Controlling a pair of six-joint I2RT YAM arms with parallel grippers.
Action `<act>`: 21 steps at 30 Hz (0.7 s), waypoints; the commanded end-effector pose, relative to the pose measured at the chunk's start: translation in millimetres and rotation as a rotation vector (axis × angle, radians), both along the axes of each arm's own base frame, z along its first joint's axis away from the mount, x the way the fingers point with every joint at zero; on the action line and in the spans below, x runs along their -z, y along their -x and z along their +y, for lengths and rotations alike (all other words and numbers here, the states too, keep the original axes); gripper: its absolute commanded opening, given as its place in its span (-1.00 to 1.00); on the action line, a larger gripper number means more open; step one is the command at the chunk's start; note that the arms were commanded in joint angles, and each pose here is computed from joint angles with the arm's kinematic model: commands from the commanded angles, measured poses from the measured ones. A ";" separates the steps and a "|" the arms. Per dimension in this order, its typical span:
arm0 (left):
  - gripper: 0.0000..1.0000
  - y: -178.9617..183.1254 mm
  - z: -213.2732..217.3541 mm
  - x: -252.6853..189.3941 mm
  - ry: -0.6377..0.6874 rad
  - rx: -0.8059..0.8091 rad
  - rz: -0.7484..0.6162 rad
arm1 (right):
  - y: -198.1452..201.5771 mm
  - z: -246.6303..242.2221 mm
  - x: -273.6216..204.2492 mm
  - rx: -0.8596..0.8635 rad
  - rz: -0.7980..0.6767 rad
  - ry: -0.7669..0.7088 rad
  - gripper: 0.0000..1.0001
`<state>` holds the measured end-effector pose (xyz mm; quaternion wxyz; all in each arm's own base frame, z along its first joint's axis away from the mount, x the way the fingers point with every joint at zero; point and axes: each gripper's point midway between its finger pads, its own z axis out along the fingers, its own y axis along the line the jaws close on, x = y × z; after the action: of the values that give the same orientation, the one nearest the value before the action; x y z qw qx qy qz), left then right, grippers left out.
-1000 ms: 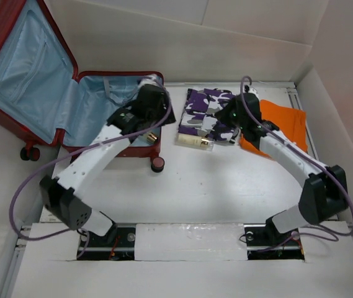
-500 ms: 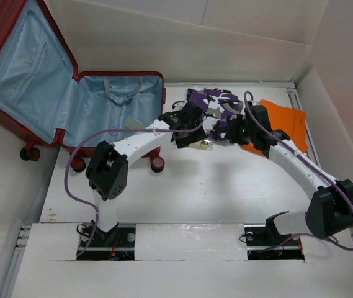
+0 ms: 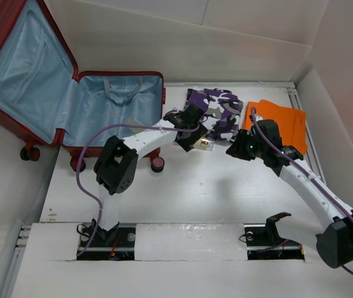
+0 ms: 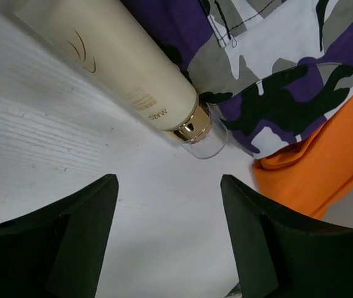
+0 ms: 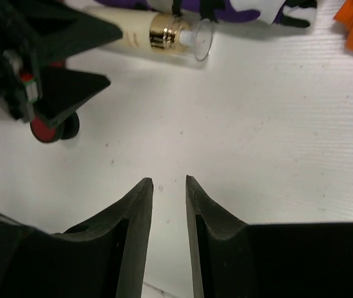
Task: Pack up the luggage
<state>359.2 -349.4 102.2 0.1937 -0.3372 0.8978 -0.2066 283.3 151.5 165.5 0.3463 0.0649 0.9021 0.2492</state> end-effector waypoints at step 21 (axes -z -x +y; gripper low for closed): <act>0.29 -29.6 32.0 60.2 -0.115 -0.332 0.136 | 66.3 16.7 -17.7 -0.288 -0.052 -0.041 0.07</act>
<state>386.1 -334.4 51.8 0.1698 -0.4516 0.8649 -0.1384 221.6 160.4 175.9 0.3228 -0.0341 0.8974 0.2990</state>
